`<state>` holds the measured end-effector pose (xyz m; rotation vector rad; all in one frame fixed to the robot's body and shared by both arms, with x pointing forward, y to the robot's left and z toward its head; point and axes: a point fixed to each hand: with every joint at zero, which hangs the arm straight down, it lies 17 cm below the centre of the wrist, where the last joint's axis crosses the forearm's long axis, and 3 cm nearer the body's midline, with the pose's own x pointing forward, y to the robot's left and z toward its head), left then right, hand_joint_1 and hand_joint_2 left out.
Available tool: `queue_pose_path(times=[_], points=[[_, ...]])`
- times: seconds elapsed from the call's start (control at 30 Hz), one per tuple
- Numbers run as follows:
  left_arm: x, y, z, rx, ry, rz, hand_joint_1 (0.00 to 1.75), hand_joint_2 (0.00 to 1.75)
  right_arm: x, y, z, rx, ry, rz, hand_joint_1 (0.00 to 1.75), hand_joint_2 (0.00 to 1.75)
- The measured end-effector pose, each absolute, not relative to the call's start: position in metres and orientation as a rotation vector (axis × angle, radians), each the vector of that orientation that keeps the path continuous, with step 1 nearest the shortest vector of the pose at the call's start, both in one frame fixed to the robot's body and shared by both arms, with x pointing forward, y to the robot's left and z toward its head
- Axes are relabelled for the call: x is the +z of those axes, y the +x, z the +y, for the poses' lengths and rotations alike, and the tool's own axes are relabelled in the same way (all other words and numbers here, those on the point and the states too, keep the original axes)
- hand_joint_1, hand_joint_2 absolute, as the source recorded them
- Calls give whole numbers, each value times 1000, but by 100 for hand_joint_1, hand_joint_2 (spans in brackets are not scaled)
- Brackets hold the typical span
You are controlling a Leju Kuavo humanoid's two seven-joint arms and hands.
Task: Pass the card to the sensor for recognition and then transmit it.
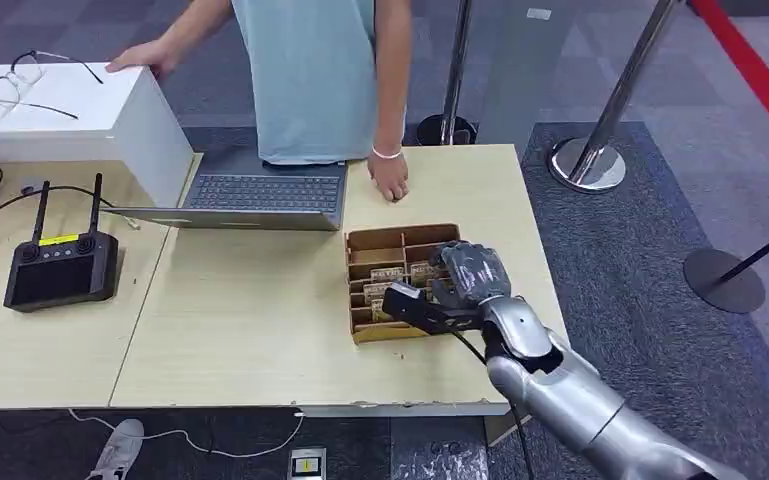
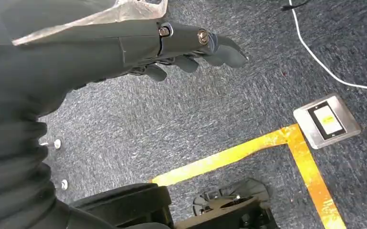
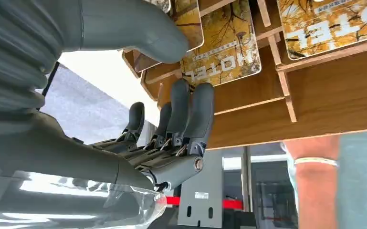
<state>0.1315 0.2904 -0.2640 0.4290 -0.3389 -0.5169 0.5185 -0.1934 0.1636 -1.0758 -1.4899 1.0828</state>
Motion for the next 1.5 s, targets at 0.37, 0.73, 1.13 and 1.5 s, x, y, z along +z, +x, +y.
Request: queue_pose_path(times=[0.37, 0.73, 1.13, 1.5], points=[[-264, 131, 291, -515, 429, -338, 0, 175, 154, 517, -208, 1090, -1095, -1448, 91, 175], [-264, 130, 291, -509, 429, -335, 0, 175, 148, 511, -226, 1085, -1116, -1417, 98, 175], [-264, 130, 291, -508, 431, -335, 0, 175, 142, 504, -230, 1081, -1110, -1408, 94, 175], [-264, 130, 291, -510, 430, -336, 0, 175, 142, 503, -229, 1077, -1107, -1416, 94, 175]])
